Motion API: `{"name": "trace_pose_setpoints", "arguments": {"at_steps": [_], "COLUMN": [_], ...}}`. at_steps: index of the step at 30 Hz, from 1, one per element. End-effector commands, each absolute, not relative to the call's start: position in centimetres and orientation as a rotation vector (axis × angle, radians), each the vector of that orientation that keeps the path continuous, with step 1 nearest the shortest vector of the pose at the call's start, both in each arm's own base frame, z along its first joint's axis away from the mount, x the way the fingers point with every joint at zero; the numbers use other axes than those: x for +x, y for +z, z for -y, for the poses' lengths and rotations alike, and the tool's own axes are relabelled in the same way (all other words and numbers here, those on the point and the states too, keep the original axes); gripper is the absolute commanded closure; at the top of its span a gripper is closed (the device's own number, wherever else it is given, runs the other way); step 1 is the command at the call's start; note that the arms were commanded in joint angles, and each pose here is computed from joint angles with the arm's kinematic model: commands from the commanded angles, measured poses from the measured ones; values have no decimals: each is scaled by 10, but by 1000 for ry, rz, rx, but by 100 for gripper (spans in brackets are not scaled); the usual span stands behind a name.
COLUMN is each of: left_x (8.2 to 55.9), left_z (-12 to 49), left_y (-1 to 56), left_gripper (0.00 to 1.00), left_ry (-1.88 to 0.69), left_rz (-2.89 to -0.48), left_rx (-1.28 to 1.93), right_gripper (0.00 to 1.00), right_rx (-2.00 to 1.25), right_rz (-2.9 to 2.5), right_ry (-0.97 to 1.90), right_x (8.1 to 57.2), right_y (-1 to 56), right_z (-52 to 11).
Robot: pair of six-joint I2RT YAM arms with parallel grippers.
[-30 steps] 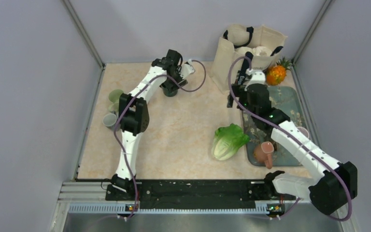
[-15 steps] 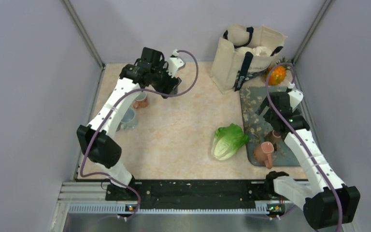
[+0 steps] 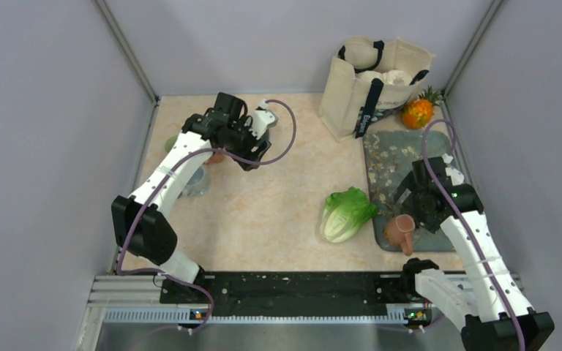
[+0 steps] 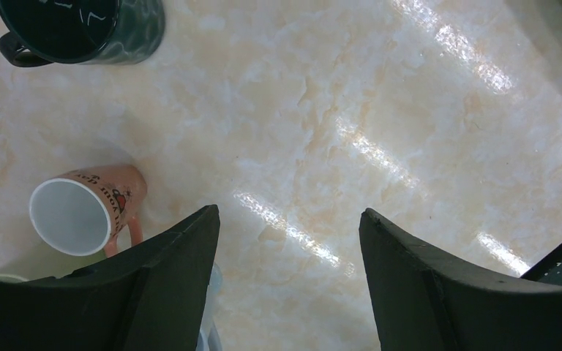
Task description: Turn the mug right side up
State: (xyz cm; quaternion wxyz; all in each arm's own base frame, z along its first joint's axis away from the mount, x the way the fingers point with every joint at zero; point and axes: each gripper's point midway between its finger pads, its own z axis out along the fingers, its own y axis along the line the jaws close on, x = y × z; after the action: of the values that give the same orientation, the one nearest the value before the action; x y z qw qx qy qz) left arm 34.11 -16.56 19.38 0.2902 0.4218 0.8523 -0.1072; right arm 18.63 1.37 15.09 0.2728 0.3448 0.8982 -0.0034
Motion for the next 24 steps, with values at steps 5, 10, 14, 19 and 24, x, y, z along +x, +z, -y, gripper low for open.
{"name": "trace_pose_setpoints", "arguments": {"at_steps": [5, 10, 14, 19, 24], "left_x": [340, 341, 340, 341, 344], "left_z": [164, 161, 160, 160, 159], "left_y": [224, 229, 231, 232, 230], "left_gripper": [25, 25, 25, 25, 25], "left_ry": [-269, -252, -249, -248, -241], "left_rz": [-2170, -2161, -2156, -2154, -2159], "left_rx": [1107, 1102, 1100, 1099, 1096], "right_gripper": [6, 14, 18, 20, 20], "right_rx": [1015, 1035, 1049, 1109, 1057], "right_rz": [-2584, -2484, -2413, -2277, -2174], "right_ry": [80, 167, 219, 341, 393], "right_x": [148, 171, 193, 228, 275], "right_y": [125, 121, 118, 118, 134], "right_z": [-33, -39, -43, -53, -58]}}
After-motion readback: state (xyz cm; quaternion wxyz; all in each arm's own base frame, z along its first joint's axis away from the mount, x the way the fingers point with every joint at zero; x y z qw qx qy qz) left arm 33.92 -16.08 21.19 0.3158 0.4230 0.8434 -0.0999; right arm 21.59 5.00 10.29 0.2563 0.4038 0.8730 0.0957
